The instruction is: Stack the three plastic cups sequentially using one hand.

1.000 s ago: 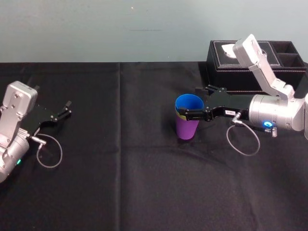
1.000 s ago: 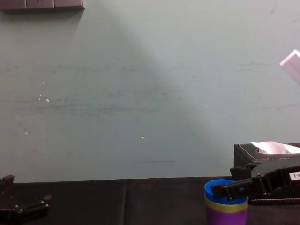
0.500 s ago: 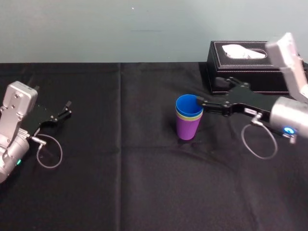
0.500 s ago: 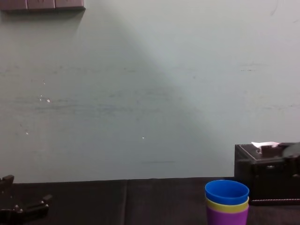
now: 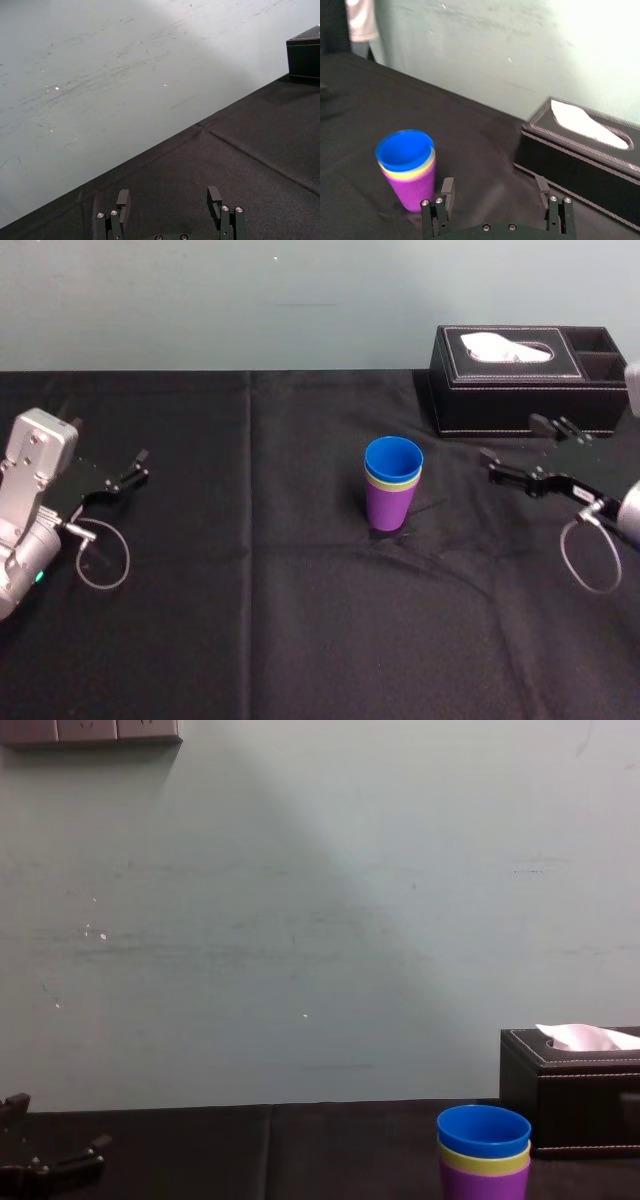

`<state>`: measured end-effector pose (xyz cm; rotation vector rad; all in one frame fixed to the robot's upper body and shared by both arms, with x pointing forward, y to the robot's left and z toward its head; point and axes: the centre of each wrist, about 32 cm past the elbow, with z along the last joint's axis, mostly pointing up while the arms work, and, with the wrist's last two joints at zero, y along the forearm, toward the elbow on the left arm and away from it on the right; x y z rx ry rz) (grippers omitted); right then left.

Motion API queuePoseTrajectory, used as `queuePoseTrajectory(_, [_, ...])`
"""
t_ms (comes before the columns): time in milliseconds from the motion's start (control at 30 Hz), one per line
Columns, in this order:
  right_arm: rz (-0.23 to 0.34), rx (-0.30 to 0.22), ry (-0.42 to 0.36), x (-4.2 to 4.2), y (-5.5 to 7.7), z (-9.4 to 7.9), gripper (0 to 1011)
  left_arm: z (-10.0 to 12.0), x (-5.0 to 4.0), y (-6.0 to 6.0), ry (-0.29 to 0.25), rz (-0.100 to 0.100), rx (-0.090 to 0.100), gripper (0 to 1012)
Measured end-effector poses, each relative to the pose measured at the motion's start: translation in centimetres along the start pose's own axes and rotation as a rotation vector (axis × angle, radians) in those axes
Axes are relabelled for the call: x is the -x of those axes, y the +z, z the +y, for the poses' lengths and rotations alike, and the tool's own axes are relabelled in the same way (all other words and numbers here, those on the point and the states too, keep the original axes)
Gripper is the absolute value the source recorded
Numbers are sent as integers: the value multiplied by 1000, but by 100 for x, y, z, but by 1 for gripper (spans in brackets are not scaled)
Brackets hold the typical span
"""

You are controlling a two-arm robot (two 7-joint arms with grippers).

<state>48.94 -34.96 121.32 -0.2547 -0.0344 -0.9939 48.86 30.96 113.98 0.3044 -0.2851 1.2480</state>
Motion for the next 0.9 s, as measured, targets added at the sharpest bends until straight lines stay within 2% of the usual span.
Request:
queuePoseTrajectory(200, [17,52,-40,-72,-195,-2,1000,0,0,0,0,0,0,1011])
queuePoseTrajectory(300, [24,66,-49,-91,-239,8,1000,0,0,0,0,0,0,1011])
queuePoseTrajectory(900, [20,62,-42,-83,-219,7,1000,0,0,0,0,0,0,1011])
